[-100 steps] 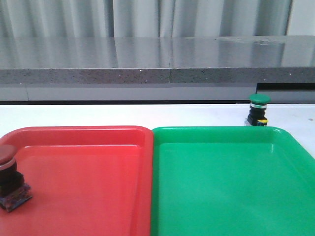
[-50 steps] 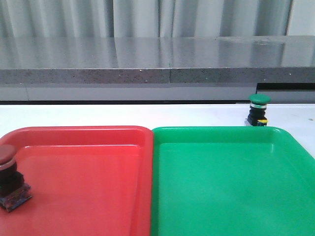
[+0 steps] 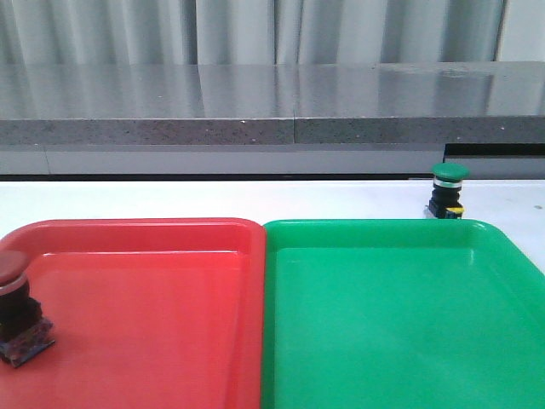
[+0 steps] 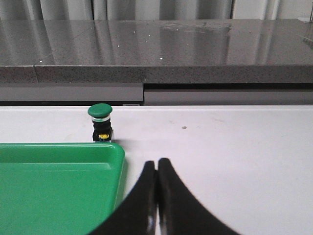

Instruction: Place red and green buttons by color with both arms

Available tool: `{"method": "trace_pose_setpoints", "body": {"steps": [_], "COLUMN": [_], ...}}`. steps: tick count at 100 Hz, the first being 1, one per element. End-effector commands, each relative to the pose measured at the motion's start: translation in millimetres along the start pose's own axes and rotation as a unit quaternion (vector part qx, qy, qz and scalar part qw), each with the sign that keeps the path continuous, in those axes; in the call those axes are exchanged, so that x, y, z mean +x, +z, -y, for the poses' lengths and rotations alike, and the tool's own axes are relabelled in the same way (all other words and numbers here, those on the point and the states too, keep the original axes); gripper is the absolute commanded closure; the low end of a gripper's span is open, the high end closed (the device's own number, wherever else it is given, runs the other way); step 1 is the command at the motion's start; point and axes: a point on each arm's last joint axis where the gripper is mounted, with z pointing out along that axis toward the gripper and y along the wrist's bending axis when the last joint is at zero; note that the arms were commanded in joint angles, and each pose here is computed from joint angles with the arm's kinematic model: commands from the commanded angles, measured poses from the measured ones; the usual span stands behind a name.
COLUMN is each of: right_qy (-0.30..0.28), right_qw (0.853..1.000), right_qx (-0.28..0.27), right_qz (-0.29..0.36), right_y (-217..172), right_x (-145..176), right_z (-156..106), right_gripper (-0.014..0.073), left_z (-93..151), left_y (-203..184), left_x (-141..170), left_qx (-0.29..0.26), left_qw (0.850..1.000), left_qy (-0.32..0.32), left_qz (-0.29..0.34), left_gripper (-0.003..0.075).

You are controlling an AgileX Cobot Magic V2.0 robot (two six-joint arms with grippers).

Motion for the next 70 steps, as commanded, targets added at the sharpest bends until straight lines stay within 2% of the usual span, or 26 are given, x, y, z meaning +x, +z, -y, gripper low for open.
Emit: {"method": "trace_pose_setpoints", "body": {"steps": [1, 32, 52, 70], "right_qy": [-0.001, -0.001, -0.001, -0.002], "right_qw": [0.999, 1.000, 0.998, 0.994], "right_qx": [0.000, 0.003, 0.006, 0.007], "right_qz": [0.052, -0.009, -0.067, -0.111], "right_y": [-8.4, -5.2, 16.9, 47.8], "right_x": [-31.7, -90.2, -118.5, -131.7], "right_z": [-1.0, -2.9, -3.8, -4.2], "right_gripper": [0.0650, 0.0650, 0.0650, 0.0650], "left_z": [0.6, 0.6, 0.6, 0.6], "left_y": [-1.3, -1.3, -1.3, -1.3], "left_x": [-3.1, -3.1, -3.1, -3.1], "left_qx": [0.007, 0.007, 0.007, 0.007], "left_qw": [0.999, 0.999, 0.999, 0.999], "left_qy": [-0.003, -0.003, -0.003, -0.003], "left_qz": [0.042, 0.042, 0.042, 0.042], "left_gripper": [0.0741, 0.0741, 0.0741, 0.0741]}}
